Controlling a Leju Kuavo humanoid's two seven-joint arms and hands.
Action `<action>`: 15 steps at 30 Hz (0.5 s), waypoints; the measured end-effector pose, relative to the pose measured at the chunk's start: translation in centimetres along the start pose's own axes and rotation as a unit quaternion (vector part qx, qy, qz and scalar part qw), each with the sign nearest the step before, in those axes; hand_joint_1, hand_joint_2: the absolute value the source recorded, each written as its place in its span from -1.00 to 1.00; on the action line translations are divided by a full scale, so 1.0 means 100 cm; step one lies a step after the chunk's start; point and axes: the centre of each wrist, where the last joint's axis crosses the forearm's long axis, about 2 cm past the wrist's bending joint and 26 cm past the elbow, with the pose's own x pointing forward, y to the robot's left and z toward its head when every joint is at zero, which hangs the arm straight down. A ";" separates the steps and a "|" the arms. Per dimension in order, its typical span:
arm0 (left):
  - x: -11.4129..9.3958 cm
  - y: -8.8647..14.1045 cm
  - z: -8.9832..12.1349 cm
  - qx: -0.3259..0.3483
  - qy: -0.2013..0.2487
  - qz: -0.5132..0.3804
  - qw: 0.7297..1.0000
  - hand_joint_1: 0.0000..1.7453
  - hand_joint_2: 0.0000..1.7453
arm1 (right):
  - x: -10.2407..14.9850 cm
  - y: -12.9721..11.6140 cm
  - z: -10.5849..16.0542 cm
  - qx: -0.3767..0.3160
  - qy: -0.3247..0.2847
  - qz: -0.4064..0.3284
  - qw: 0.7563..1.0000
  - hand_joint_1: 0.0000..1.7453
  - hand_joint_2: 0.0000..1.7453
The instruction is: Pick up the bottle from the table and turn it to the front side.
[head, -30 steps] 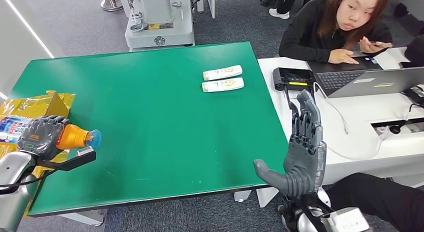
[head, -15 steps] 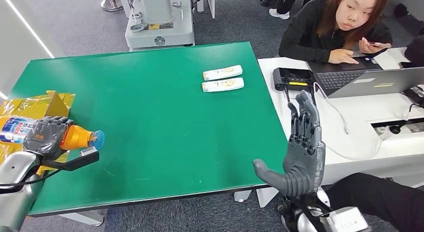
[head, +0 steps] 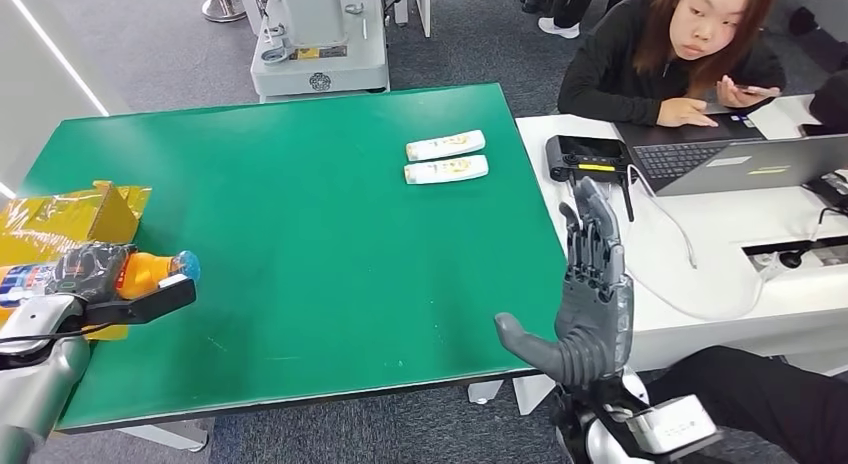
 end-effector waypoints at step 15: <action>0.003 -0.013 -0.007 -0.043 0.065 0.038 0.996 0.88 1.00 | -0.010 0.008 -0.007 0.007 0.016 -0.011 1.000 -1.00 1.00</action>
